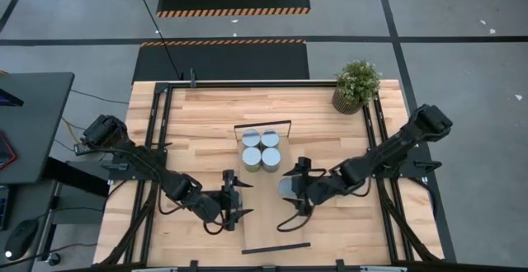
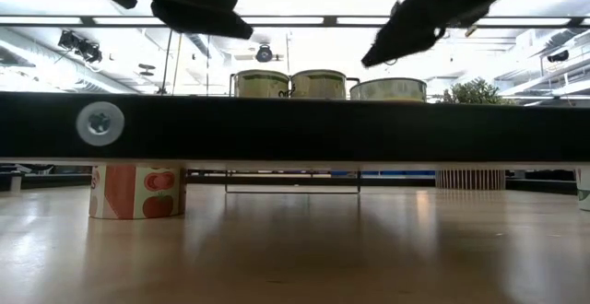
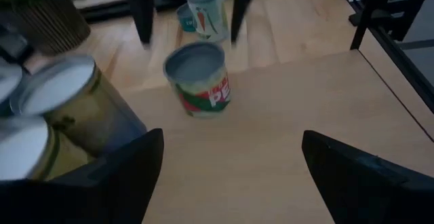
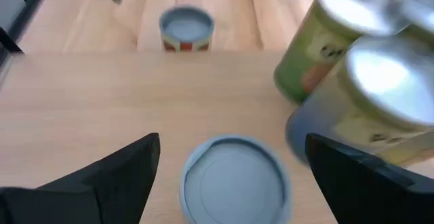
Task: Pick and place cans onto a shelf
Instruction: Put the small canned peas on the shelf
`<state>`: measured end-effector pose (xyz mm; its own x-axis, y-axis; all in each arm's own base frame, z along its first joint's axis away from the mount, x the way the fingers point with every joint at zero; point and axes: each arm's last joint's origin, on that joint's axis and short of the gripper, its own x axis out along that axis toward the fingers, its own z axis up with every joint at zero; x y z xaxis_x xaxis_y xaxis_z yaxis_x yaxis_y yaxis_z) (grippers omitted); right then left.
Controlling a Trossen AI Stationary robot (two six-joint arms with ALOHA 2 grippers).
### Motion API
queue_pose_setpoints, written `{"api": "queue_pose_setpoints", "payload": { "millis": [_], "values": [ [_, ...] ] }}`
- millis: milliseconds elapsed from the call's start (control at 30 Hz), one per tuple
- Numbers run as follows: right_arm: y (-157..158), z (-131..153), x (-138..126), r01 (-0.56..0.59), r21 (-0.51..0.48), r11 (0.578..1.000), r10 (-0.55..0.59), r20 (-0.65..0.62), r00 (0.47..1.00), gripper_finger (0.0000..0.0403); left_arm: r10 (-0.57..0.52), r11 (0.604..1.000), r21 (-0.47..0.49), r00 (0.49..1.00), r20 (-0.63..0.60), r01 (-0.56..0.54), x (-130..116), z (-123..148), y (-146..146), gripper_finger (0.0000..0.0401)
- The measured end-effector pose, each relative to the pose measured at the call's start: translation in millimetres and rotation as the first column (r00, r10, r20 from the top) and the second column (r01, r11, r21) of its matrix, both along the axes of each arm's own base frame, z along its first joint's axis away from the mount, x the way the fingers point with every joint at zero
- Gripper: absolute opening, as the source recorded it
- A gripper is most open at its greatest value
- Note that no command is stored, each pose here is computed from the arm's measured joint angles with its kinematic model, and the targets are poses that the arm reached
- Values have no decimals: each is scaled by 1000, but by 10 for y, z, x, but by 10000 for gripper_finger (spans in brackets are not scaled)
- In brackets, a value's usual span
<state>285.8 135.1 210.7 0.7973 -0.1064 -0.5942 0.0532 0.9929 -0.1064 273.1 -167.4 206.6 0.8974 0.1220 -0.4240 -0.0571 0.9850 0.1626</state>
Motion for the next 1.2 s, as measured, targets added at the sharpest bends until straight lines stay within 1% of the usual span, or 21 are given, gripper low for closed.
{"api": "queue_pose_setpoints", "payload": {
  "millis": [100,300,467,567,633,700,800,933,1000,1100,1200],
  "values": [
    [2,129,-125,0,-22,1000,0,2,1000,375,11,1000,-12,1000,-12,-11,-7,-14,5,357],
    [-34,102,-331,59,-28,998,-62,-135,989,375,15,1000,-12,1000,-25,-16,-15,-27,10,357],
    [-27,-104,-329,69,-62,996,-81,-206,975,375,3,1000,-16,1000,-28,-4,-14,-27,6,357],
    [-98,-211,-293,82,-121,989,-108,-228,968,375,-33,999,-21,999,-37,33,-13,-27,-5,357],
    [-185,-247,-246,118,-180,977,-155,-208,966,375,-38,999,-19,999,-39,37,-13,-27,-6,357],
    [-262,-243,-172,150,-205,967,-184,-163,969,373,-40,999,-13,998,-38,40,-10,-26,-3,357],
    [-335,-225,-107,150,-186,971,-178,-146,973,366,-35,999,-15,999,-31,35,4,-19,12,357],
    [-344,-204,-160,133,-170,976,-164,-183,969,358,-32,999,-18,999,-34,31,2,-23,14,357],
    [-316,-199,-183,106,-141,984,-134,-203,970,356,-33,999,-18,999,-36,32,1,-24,12,357],
    [-248,-161,-168,75,-100,992,-91,-165,982,356,-31,999,-21,999,-38,30,0,-26,13,357],
    [-225,-121,-122,61,-85,995,-70,-109,992,356,-30,999,-20,999,-39,29,-1,-28,15,357]
  ]
}}
